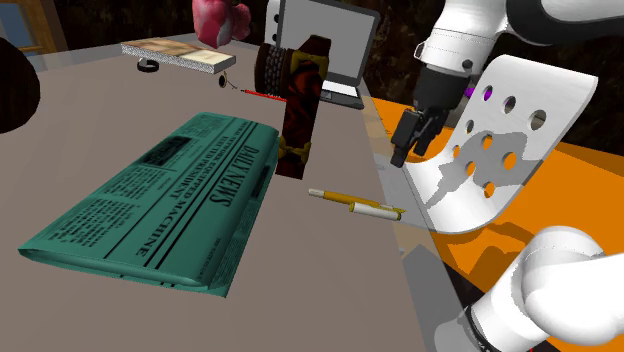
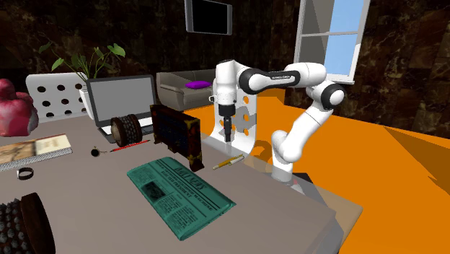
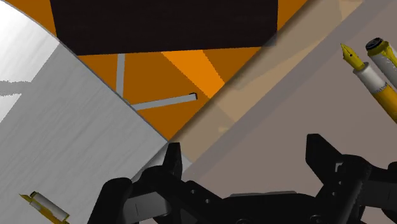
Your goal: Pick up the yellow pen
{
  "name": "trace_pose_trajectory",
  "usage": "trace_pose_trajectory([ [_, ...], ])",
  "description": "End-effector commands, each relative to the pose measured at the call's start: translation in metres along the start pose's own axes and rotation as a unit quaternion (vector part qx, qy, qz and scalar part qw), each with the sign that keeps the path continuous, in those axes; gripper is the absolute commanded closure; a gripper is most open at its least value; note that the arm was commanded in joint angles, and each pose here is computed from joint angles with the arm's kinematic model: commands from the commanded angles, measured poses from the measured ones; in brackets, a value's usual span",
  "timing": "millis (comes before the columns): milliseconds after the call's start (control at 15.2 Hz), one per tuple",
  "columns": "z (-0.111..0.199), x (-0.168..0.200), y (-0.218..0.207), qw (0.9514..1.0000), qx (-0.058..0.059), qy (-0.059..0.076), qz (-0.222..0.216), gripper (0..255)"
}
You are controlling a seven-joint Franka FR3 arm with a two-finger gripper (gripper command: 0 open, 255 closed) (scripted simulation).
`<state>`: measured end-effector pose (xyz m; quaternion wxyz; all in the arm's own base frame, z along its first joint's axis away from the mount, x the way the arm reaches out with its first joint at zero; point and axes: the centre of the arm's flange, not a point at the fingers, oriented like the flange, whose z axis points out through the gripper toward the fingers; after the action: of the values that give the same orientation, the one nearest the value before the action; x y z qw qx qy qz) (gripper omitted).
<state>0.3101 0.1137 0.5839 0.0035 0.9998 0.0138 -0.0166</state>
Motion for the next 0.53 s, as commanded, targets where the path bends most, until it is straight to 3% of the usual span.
trace_pose_trajectory([
  [0,-0.001,0.004,-0.026,0.9997,0.001,0.004,-0.022,0],
  [462,-0.002,0.000,-0.117,0.9951,0.004,0.020,-0.097,0],
])
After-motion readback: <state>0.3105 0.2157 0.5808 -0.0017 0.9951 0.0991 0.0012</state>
